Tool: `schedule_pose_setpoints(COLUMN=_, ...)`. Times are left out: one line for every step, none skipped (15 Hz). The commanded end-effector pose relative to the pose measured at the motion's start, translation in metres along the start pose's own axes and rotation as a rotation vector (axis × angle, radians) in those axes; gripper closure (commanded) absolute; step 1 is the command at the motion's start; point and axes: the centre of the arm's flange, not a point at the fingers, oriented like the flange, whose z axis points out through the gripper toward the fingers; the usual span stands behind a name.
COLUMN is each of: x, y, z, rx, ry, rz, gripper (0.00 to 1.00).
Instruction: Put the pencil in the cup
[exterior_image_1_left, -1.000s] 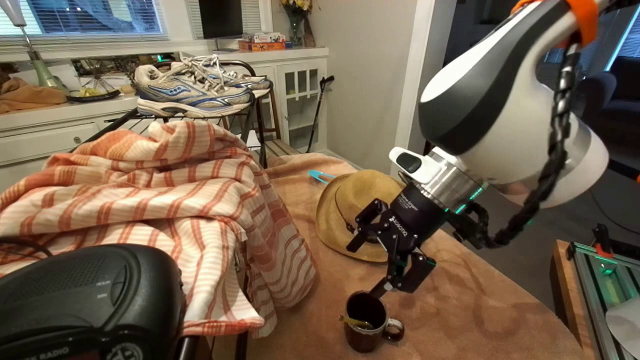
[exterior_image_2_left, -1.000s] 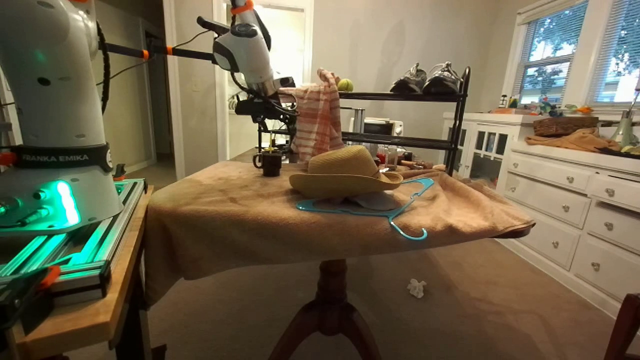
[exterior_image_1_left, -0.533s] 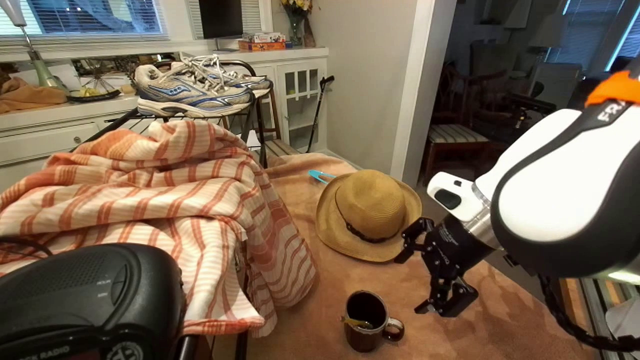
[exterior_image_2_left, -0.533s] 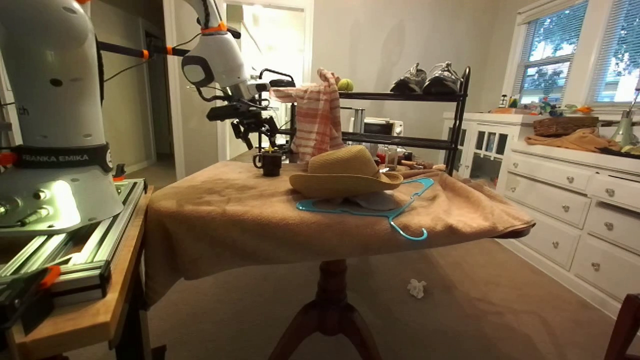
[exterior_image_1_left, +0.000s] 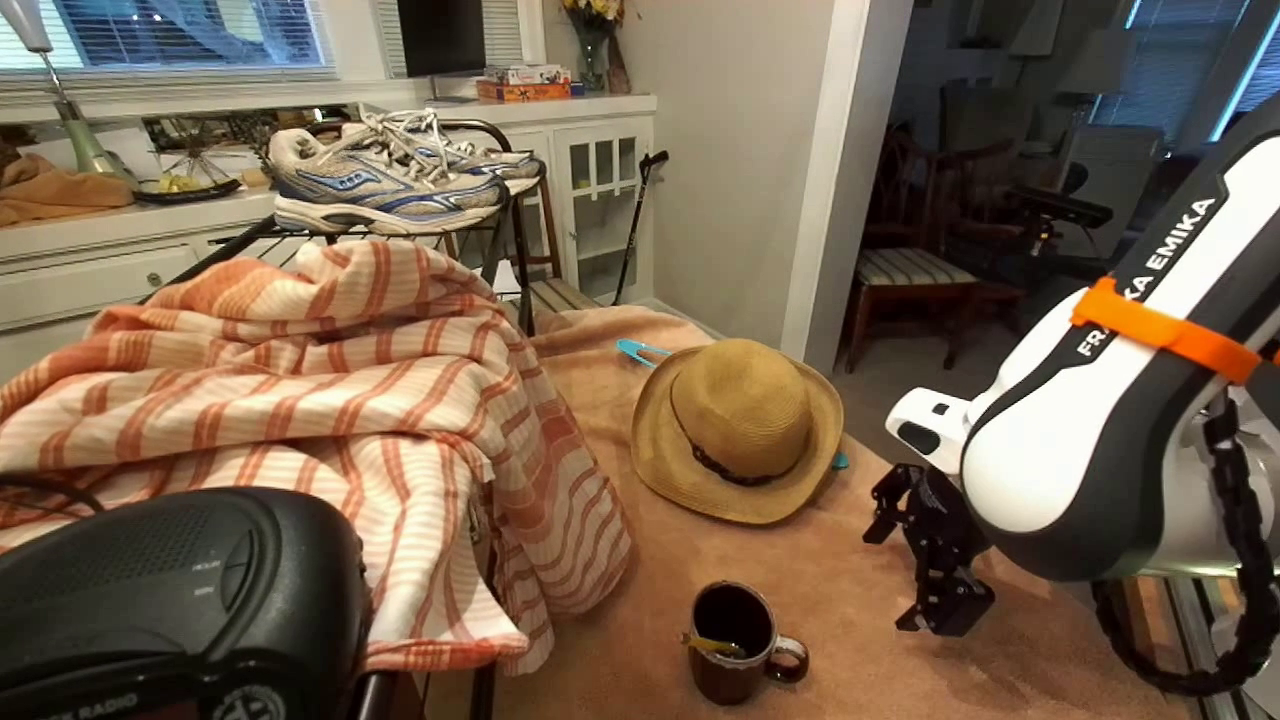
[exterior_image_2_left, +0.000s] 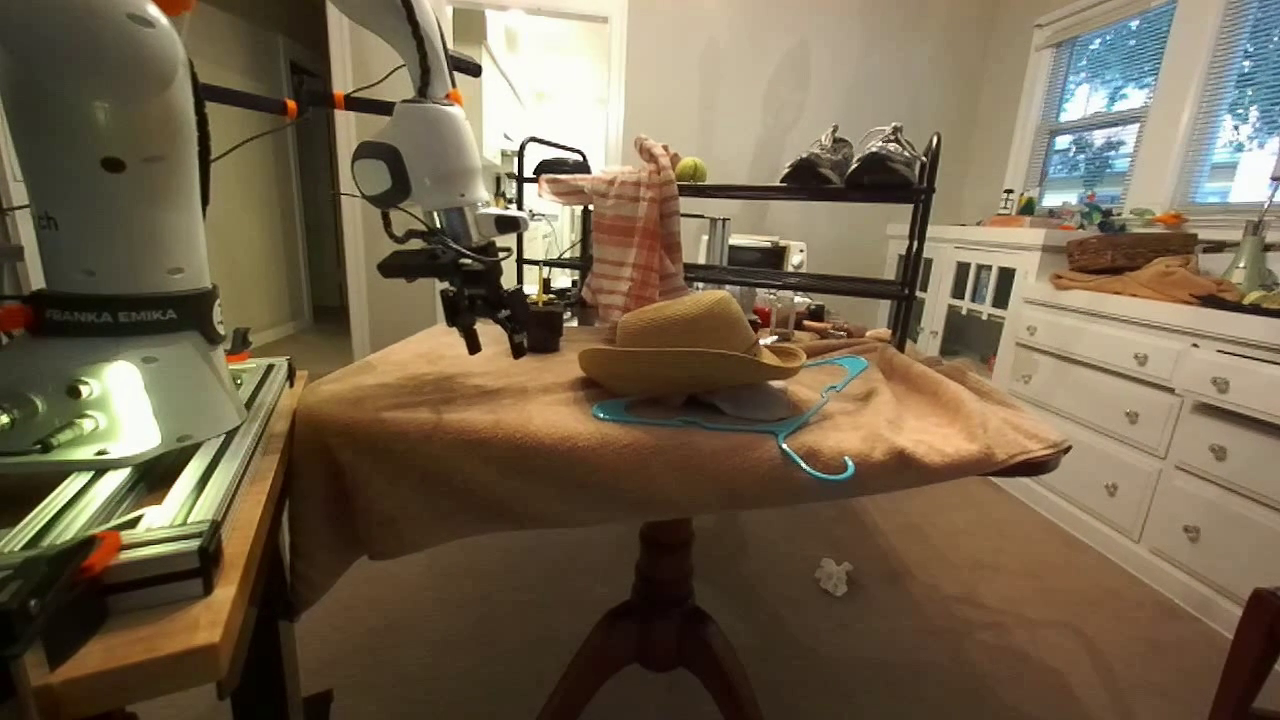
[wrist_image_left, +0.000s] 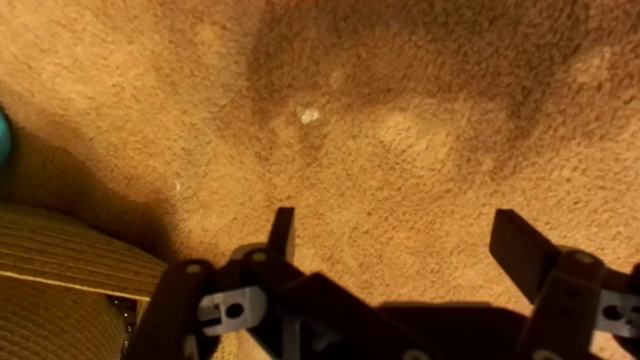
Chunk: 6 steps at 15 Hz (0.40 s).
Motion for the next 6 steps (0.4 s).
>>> schedule_pose_setpoints(x=0.0024, y=0.0000, z=-0.0007, rx=0.000, ry=0.005, rz=0.000, gripper=0.00)
schedule_pose_setpoints(x=0.0039, y=-0.0002, z=-0.0014, rx=0.000, ry=0.009, rz=0.000, gripper=0.00)
schedule_pose_setpoints(x=0.0042, y=-0.0001, z=-0.0017, rx=-0.001, ry=0.011, rz=0.000, gripper=0.00)
schedule_pose_setpoints(x=0.0043, y=-0.0001, z=-0.0018, rx=-0.001, ry=0.011, rz=0.000, gripper=0.00)
schedule_pose_setpoints(x=0.0043, y=-0.0001, z=-0.0018, rx=-0.001, ry=0.011, rz=0.000, gripper=0.00)
schedule_pose_setpoints(x=0.0043, y=-0.0001, z=-0.0018, rx=-0.001, ry=0.011, rz=0.000, gripper=0.00)
